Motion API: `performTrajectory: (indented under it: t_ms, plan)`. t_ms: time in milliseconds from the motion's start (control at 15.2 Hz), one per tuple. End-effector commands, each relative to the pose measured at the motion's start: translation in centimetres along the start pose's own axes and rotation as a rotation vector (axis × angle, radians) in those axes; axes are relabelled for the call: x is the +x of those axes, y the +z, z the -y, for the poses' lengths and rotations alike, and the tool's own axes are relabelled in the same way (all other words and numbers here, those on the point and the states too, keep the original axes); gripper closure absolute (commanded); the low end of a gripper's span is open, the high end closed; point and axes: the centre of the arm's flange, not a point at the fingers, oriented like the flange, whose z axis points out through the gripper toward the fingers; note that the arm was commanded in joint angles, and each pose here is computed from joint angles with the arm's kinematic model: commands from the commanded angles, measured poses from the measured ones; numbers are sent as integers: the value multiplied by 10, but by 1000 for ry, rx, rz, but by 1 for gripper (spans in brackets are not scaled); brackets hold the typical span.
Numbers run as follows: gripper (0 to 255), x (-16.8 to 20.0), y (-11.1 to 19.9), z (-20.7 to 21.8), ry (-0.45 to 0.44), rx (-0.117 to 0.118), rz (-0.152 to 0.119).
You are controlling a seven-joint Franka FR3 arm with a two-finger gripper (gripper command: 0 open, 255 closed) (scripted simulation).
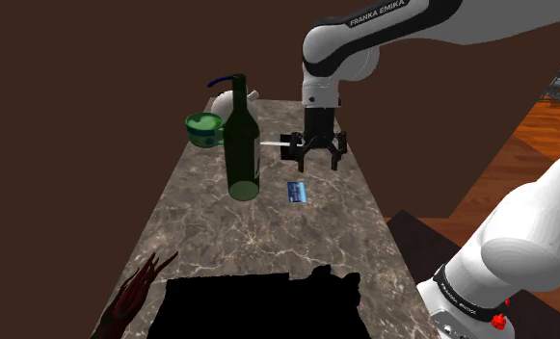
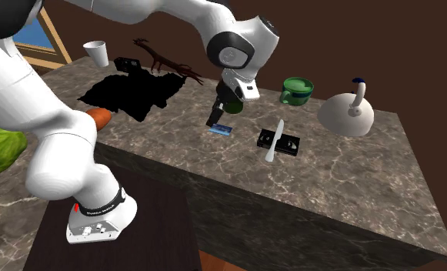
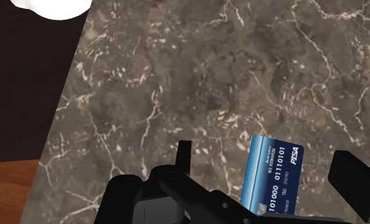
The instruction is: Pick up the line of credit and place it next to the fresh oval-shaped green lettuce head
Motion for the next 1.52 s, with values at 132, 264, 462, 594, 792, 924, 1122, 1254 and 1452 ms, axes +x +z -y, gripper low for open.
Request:
performTrajectory:
  t_ms: [132, 264, 462, 594, 792, 924, 1122, 1254, 1452]
  plan:
    - [0, 42, 30, 28, 125, 39, 88]
    - [0, 50, 41, 33, 149, 47, 105]
    - [0, 48, 56, 34, 149, 47, 105]
    - [0, 47, 67, 34, 149, 47, 105]
    - [0, 46, 75, 35, 149, 47, 105]
    - [0, 46, 75, 35, 149, 47, 105]
    - [0, 46, 75, 35, 149, 47, 105]
    - [255, 46, 75, 35, 149, 47, 105]
    - [255, 46, 75, 35, 149, 47, 105]
